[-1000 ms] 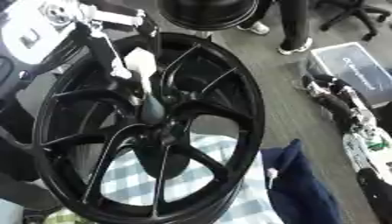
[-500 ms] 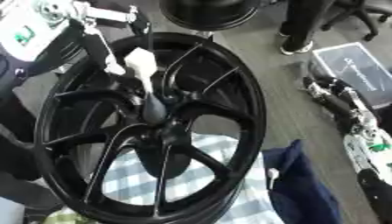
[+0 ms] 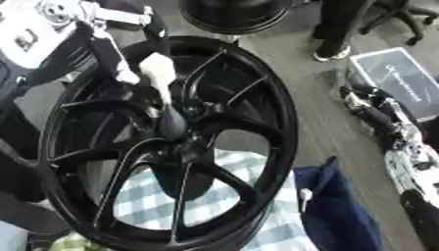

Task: Pull the pin out of the wheel hub.

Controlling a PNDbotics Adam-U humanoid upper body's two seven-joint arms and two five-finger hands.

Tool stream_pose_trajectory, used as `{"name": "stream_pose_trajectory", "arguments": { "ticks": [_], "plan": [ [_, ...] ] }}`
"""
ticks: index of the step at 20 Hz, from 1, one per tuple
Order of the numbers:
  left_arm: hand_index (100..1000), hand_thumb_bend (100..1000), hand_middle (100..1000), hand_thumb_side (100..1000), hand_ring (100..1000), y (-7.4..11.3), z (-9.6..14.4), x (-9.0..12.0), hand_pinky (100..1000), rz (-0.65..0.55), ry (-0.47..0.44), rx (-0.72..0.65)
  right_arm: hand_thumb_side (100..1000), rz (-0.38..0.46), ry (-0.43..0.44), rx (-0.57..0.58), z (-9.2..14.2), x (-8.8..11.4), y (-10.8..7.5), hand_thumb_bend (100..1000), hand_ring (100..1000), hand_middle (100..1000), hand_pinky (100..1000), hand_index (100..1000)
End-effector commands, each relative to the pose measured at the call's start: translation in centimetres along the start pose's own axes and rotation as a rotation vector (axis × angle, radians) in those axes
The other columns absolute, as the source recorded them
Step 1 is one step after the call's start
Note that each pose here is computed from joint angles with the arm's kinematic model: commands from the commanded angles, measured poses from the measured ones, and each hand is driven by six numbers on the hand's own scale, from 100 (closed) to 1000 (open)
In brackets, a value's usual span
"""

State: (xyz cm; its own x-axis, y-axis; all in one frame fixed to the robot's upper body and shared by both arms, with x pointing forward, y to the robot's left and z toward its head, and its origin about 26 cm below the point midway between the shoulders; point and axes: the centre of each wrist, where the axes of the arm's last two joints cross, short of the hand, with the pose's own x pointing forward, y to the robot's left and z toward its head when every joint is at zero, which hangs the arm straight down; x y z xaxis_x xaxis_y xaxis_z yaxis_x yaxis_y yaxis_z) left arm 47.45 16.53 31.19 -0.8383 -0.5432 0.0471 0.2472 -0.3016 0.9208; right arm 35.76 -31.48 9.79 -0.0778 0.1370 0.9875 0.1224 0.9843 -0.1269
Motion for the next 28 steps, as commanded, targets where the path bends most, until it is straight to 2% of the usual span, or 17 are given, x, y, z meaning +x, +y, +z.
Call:
{"name": "stream_pose_trajectory", "arguments": {
  "ticks": [1, 12, 18, 23, 28],
  "plan": [
    [379, 207, 555, 100, 687, 1.6, 1.0, 0.2, 799, -0.126, -0.078, -0.113, 380, 0.003, -0.017, 0.000, -0.2, 0.6, -0.3, 324, 773, 717, 854, 797],
    [374, 194, 549, 100, 682, 3.3, 2.3, 0.3, 795, -0.117, -0.051, -0.047, 381, 0.001, -0.014, 0.001, -0.1, 0.5, -0.3, 322, 773, 718, 855, 798],
    [364, 185, 541, 100, 676, 5.4, 4.2, 0.8, 793, -0.100, -0.051, 0.042, 380, 0.001, -0.013, 0.000, -0.1, 0.5, -0.3, 323, 774, 718, 856, 799],
    [362, 188, 538, 100, 673, 6.8, 7.2, 1.1, 793, -0.080, -0.040, 0.128, 381, 0.004, -0.012, -0.002, -0.1, 0.4, -0.5, 321, 774, 719, 856, 799],
    [365, 205, 538, 100, 671, 6.5, 12.3, 0.0, 793, -0.032, 0.034, 0.204, 376, 0.013, -0.020, -0.028, -0.1, 0.6, -1.2, 324, 775, 719, 857, 800]
  ]
}}
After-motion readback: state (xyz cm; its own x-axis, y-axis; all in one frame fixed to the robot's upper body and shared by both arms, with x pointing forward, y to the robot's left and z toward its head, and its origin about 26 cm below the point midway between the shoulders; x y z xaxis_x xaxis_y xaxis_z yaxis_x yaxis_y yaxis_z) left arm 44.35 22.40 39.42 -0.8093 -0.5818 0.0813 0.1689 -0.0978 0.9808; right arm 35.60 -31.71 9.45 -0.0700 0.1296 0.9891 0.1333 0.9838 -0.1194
